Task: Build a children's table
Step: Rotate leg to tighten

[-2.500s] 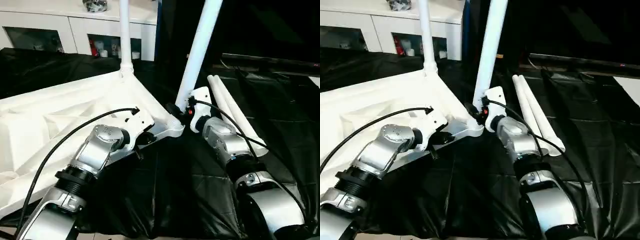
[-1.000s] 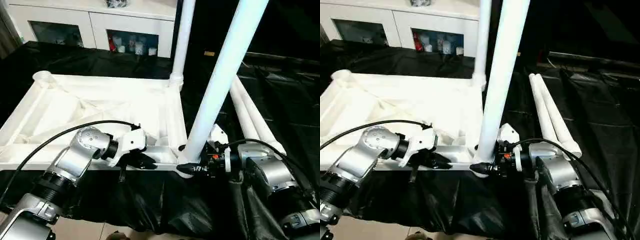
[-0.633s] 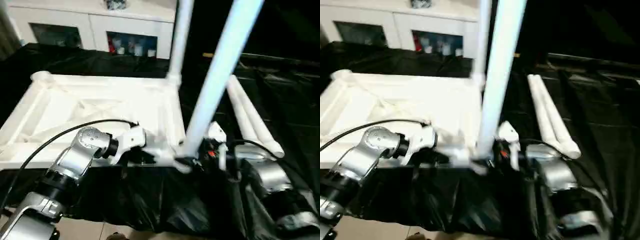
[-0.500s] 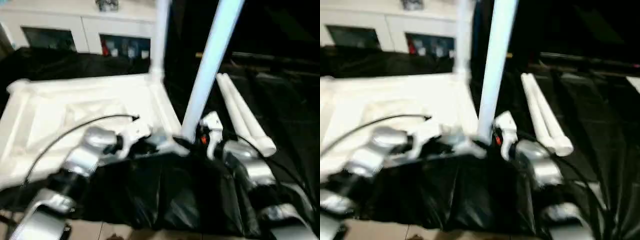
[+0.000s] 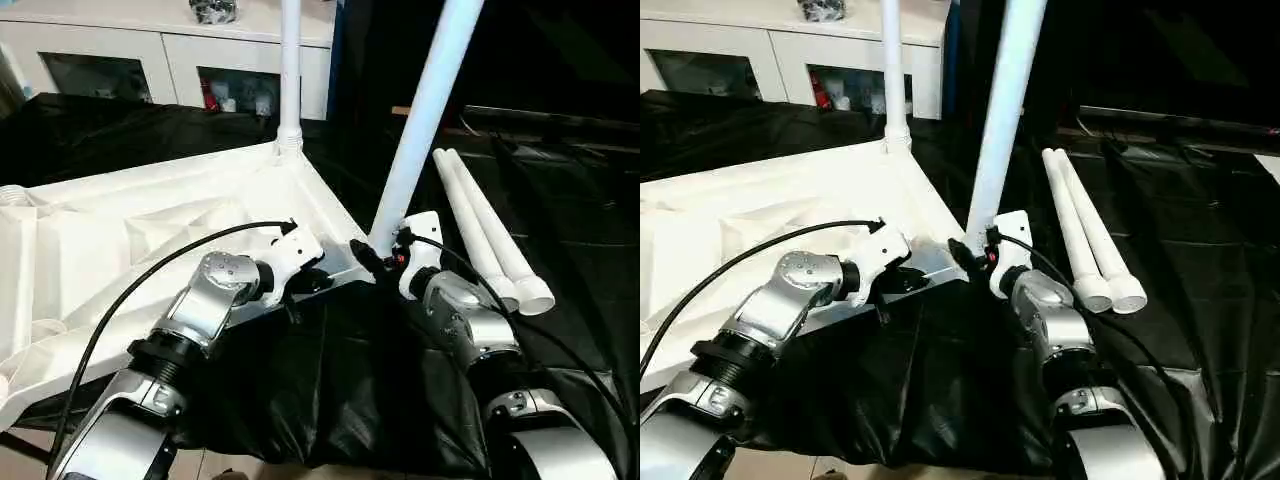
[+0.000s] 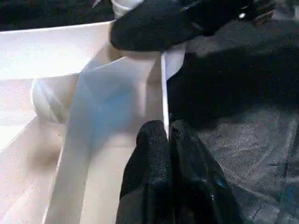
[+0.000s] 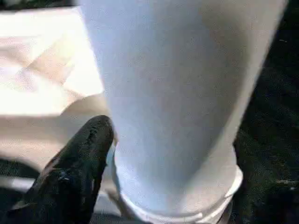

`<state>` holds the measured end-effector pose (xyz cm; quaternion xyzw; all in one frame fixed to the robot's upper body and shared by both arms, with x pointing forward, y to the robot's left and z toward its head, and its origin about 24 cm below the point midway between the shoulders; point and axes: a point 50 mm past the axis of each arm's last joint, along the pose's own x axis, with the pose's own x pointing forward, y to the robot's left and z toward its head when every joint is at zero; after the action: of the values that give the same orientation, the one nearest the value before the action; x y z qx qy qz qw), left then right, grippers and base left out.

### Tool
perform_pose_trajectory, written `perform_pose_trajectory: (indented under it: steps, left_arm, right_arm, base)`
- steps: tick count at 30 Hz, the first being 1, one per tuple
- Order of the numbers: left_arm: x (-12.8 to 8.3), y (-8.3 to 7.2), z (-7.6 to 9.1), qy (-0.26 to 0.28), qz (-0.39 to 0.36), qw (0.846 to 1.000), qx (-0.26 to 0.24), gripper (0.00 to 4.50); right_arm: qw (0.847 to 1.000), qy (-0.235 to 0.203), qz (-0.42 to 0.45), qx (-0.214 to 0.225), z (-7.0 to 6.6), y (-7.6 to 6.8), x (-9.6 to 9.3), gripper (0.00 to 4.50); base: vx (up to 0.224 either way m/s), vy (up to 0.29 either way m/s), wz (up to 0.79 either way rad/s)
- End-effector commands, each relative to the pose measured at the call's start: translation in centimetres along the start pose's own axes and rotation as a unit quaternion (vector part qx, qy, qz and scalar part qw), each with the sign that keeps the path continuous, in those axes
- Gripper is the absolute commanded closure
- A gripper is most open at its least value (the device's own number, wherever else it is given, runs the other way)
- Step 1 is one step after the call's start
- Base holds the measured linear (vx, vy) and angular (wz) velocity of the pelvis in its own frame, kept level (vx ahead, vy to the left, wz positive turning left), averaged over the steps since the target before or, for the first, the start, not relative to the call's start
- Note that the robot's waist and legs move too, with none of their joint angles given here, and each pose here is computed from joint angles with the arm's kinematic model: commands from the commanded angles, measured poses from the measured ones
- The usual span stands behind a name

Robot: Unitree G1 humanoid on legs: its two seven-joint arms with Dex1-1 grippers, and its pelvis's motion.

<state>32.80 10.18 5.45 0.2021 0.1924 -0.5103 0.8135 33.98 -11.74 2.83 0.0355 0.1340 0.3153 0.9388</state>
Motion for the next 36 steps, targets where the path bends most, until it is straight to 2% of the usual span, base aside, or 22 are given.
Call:
perform_pose_trajectory:
  steps: [1,6,7,10,12,14,20,21,23,25,28,30,31,34,35,36]
  left_arm:
    - [0.3,-0.7,1.7,-0.032,-0.046,0.998,0.038,4.5]
    - [-0.6,-0.9,1.1,-0.031,-0.09,0.994,0.049,4.5]
    - [-1.3,-0.8,0.8,-0.025,-0.108,0.992,0.057,4.5]
    - [-2.0,-0.6,0.4,-0.018,-0.128,0.989,0.066,4.5]
    - [-2.2,-0.5,0.3,-0.016,-0.133,0.989,0.068,4.5]
    - [-3.0,-0.3,-0.3,-0.004,-0.161,0.984,0.077,4.5]
    - [-3.9,-0.2,-0.6,0.002,-0.191,0.978,0.082,4.5]
    - [-3.9,-0.2,-0.7,0.004,-0.192,0.978,0.082,4.5]
    - [-4.0,-0.2,-0.7,0.005,-0.194,0.977,0.083,4.5]
    - [-4.1,-0.2,-0.8,0.006,-0.195,0.977,0.083,4.5]
    - [-4.1,-0.2,-0.8,0.002,-0.191,0.978,0.079,4.5]
    - [-4.0,-0.2,-0.8,-0.001,-0.189,0.979,0.077,4.5]
    - [-3.6,-0.2,-0.7,-0.009,-0.171,0.983,0.065,4.5]
    - [-3.1,-0.1,-0.6,-0.013,-0.148,0.987,0.053,4.5]
    - [-2.7,0.0,-0.4,-0.018,-0.127,0.991,0.042,4.5]
    - [-2.6,0.0,-0.4,-0.018,-0.126,0.991,0.042,4.5]
  right_arm:
    - [0.994,0.038,0.1,-0.03,-1.1,1.7,0.0,0.72]
    - [0.981,0.048,0.177,-0.062,-1.1,1.4,-1.5,0.72]
    - [0.97,0.057,0.222,-0.079,-1.2,1.3,-2.4,0.72]
    - [0.954,0.071,0.275,-0.091,-1.2,1.2,-3.6,0.72]
    - [0.95,0.074,0.288,-0.095,-1.1,1.1,-3.8,0.72]
    - [0.934,0.084,0.331,-0.104,-1.0,1.1,-4.7,0.72]
    - [0.919,0.106,0.359,-0.122,-1.4,1.2,-5.4,0.72]
    - [0.918,0.108,0.363,-0.121,-1.4,1.2,-5.5,0.88]
    - [0.916,0.108,0.366,-0.12,-1.4,1.3,-5.6,0.88]
    - [0.915,0.107,0.371,-0.12,-1.4,1.4,-5.7,1.16]
    - [0.914,0.104,0.375,-0.11,-1.5,1.7,-5.7,1.24]
    - [0.915,0.103,0.374,-0.108,-1.5,1.7,-5.7,1.53]
    - [0.928,0.101,0.346,-0.099,-1.9,1.8,-5.2,1.61]
    - [0.941,0.099,0.311,-0.089,-2.1,1.8,-4.6,1.68]
    - [0.953,0.096,0.276,-0.084,-2.3,1.7,-4.0,1.68]
    - [0.953,0.095,0.274,-0.084,-2.3,1.7,-3.9,1.69]
  base:
    - [0.0,0.0,0.0]
    - [0.0,0.0,0.0]
    - [0.0,0.0,0.0]
    - [0.0,0.0,0.0]
    - [0.0,0.0,0.0]
    - [0.0,0.0,0.0]
    - [0.0,0.0,0.0]
    - [0.0,0.0,0.0]
    - [0.0,0.0,0.0]
    - [0.0,0.0,0.0]
    - [0.0,0.0,0.0]
    - [0.0,0.0,0.0]
    - [0.0,0.0,0.0]
    - [0.0,0.0,0.0]
    - [0.0,0.0,0.0]
    - [0.0,0.0,0.0]
